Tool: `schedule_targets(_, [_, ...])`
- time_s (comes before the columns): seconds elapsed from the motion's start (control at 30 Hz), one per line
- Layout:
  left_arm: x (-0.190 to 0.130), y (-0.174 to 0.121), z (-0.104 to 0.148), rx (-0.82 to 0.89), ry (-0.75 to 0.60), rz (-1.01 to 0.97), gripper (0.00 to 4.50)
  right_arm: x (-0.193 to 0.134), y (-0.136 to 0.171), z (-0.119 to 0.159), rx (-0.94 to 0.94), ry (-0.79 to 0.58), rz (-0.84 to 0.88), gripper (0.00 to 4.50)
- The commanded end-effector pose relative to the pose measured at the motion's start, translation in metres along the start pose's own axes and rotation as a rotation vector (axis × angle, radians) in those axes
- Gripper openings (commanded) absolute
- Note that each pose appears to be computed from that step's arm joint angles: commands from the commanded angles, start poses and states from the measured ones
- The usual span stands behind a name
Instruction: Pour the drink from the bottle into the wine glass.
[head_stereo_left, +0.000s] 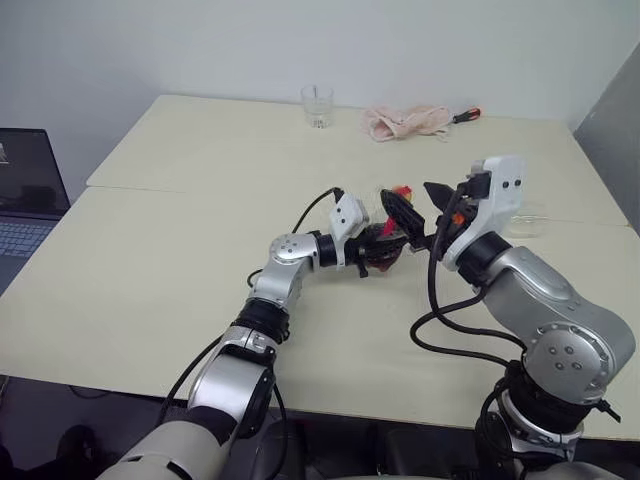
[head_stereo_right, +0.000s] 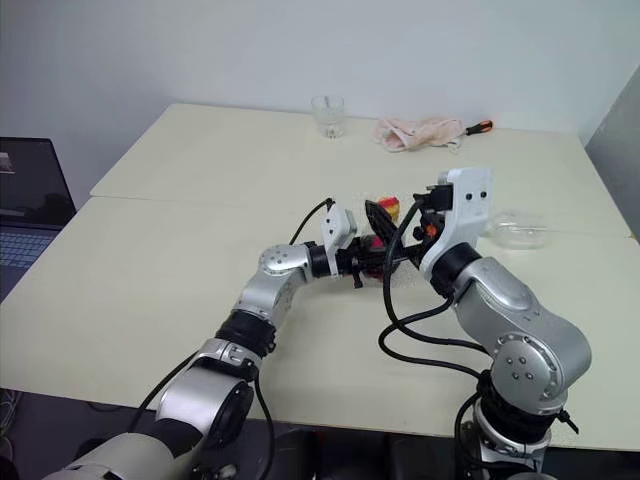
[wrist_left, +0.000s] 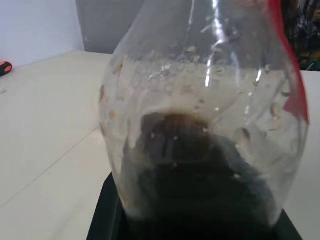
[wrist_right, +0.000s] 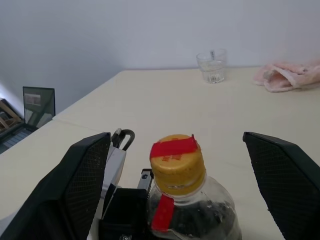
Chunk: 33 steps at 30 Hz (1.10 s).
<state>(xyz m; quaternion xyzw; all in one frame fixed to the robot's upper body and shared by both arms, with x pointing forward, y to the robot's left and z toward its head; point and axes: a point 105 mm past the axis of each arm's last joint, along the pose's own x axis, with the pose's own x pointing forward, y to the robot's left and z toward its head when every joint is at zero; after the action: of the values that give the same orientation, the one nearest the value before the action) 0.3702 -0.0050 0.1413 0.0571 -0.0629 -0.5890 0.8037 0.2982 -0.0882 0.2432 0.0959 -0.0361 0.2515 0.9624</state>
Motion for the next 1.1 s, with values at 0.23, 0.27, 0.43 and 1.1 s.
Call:
schedule_targets(0.23, [0.012, -0.008, 0.020, 0.037, -0.088, -0.016, 1.15, 0.015, 0.000, 0.007, -0.059, -0.035, -0.053, 4.50])
schedule_targets(0.27, [0.012, -0.008, 0.021, 0.038, -0.089, -0.017, 1.15, 0.016, -0.001, 0.006, -0.062, -0.033, -0.058, 4.50])
schedule_targets(0.43, [0.012, -0.010, 0.021, 0.040, -0.089, -0.027, 1.15, 0.025, -0.003, 0.003, -0.089, -0.021, -0.076, 4.50])
schedule_targets(1.1, [0.010, -0.009, 0.020, 0.044, -0.075, -0.029, 1.15, 0.019, -0.029, 0.001, -0.033, -0.049, -0.197, 4.50])
